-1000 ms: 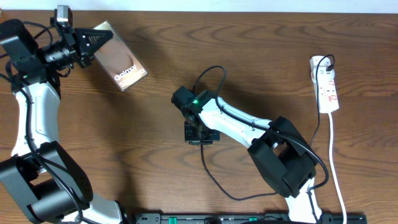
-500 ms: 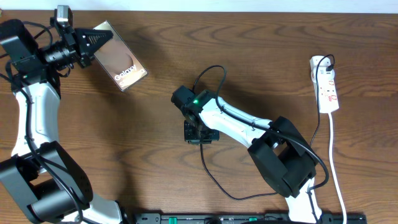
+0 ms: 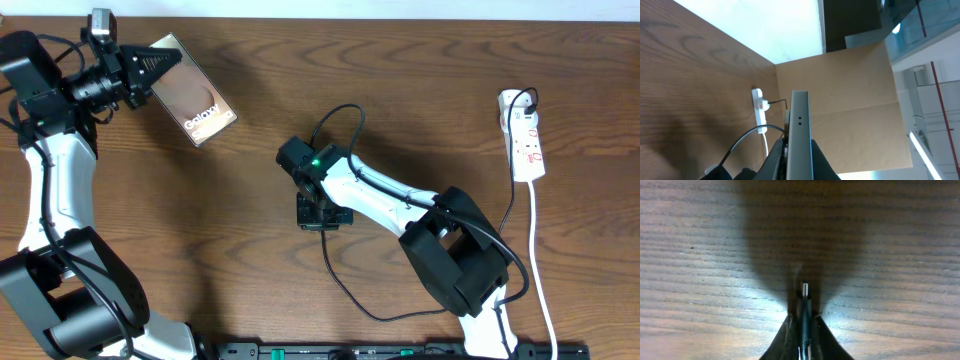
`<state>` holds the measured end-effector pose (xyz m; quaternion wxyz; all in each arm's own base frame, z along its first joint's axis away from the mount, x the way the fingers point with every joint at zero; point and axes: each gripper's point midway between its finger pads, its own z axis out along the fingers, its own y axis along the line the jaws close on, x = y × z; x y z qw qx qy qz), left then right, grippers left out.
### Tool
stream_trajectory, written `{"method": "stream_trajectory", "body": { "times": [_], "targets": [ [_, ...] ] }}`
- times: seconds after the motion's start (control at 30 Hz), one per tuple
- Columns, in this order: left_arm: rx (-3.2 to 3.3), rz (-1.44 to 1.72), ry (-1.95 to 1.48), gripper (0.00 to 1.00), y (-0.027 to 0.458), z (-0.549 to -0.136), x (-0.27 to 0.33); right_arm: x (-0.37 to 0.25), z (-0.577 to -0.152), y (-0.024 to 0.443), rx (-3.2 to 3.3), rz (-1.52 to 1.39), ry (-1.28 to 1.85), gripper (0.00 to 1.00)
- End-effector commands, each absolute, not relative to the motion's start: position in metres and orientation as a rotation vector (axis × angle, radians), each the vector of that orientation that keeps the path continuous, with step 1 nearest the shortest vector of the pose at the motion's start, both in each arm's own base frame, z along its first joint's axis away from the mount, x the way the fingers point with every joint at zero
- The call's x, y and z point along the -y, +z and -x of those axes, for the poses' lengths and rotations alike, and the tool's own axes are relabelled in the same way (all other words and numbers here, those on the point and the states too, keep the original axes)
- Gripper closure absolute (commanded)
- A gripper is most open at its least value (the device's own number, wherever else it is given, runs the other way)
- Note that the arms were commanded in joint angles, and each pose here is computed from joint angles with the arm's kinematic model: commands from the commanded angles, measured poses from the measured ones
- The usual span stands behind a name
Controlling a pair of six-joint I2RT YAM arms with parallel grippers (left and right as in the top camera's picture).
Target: Plug charger to phone and switch on socket
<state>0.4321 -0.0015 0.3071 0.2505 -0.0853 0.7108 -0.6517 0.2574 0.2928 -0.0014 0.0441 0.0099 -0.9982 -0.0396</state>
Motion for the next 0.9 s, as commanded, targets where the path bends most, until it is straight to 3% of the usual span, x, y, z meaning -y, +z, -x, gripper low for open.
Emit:
{"method": "stream_trajectory", "body": {
  "times": [0.0, 0.5, 0.7, 0.87],
  "targets": [
    [-1.930, 0.184, -1.782, 0.93, 0.311, -0.428, 0.002, -0.285, -0.259, -0.011, 3.046, -0.006, -0.080, 0.98],
    [-1.930, 0.184, -1.781, 0.93, 0.311, -0.428, 0.001, -0.303, -0.247, -0.006, 2.955, -0.078, -0.239, 0.99],
    [-1.930, 0.184, -1.781, 0.93, 0.311, -0.428, 0.001, -0.308, -0.262, 0.004, 2.955, -0.282, -0.351, 0.99],
    [-1.929, 0.183, -1.781, 0.92, 0.311, -0.428, 0.001, -0.333, -0.260, 0.031, 2.778, -0.612, -0.740, 0.99]
  ]
}}
